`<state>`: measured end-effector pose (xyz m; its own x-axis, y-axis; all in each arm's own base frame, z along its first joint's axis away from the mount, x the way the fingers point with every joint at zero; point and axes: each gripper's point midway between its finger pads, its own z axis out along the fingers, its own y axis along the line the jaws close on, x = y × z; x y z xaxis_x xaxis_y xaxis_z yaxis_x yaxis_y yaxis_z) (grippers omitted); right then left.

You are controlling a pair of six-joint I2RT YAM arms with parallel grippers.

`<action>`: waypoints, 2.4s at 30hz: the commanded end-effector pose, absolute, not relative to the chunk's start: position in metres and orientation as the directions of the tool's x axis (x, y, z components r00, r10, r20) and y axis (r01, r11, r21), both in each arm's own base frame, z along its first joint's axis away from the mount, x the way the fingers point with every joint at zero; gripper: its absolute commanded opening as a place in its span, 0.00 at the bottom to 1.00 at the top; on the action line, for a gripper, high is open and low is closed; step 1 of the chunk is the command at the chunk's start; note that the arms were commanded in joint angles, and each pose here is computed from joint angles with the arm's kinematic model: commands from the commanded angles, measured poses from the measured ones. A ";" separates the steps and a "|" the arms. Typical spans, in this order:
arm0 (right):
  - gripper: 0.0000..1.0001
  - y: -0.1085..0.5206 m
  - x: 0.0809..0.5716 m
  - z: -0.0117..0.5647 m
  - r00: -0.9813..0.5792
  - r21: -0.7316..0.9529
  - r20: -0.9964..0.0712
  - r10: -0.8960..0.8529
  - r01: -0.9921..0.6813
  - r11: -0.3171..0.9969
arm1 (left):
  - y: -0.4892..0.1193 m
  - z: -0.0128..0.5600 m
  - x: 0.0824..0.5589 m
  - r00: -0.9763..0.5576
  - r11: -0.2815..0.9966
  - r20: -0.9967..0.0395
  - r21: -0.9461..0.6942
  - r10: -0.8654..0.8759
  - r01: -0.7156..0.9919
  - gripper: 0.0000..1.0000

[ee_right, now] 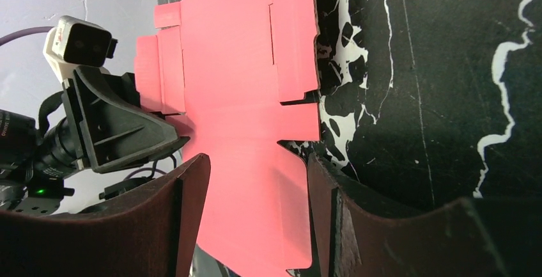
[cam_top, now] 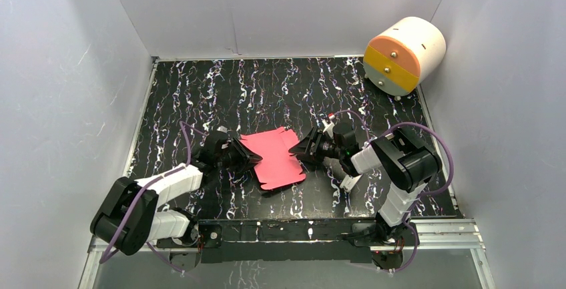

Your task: Fold the paper box

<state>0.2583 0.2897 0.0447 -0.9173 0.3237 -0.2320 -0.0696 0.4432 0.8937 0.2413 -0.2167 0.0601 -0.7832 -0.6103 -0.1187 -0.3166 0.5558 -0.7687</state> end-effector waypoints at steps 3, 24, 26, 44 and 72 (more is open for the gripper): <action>0.65 0.291 0.256 0.053 -0.913 0.905 -0.252 0.319 -0.106 0.411 | -0.217 0.082 0.253 -0.737 0.483 -0.132 -0.828 -0.662 -0.286 0.19; 0.67 0.276 0.275 0.081 -0.881 0.917 -0.308 0.359 -0.175 0.358 | -0.221 0.122 0.244 -0.735 0.343 -0.145 -0.931 -0.663 -0.125 0.00; 0.66 0.276 0.277 0.086 -0.879 0.920 -0.314 0.358 -0.189 0.342 | -0.223 0.124 0.243 -0.741 0.336 -0.144 -0.935 -0.656 -0.116 0.00; 0.42 0.281 0.285 0.107 -0.862 0.913 -0.374 0.343 -0.277 0.300 | -0.230 0.128 0.240 -0.772 0.313 -0.128 -0.945 -0.623 -0.096 0.00; 0.07 0.271 0.306 0.091 -0.731 0.480 -0.679 0.060 -0.380 0.791 | -0.240 0.099 0.272 -0.795 0.473 -0.225 -0.877 -0.563 -0.087 0.00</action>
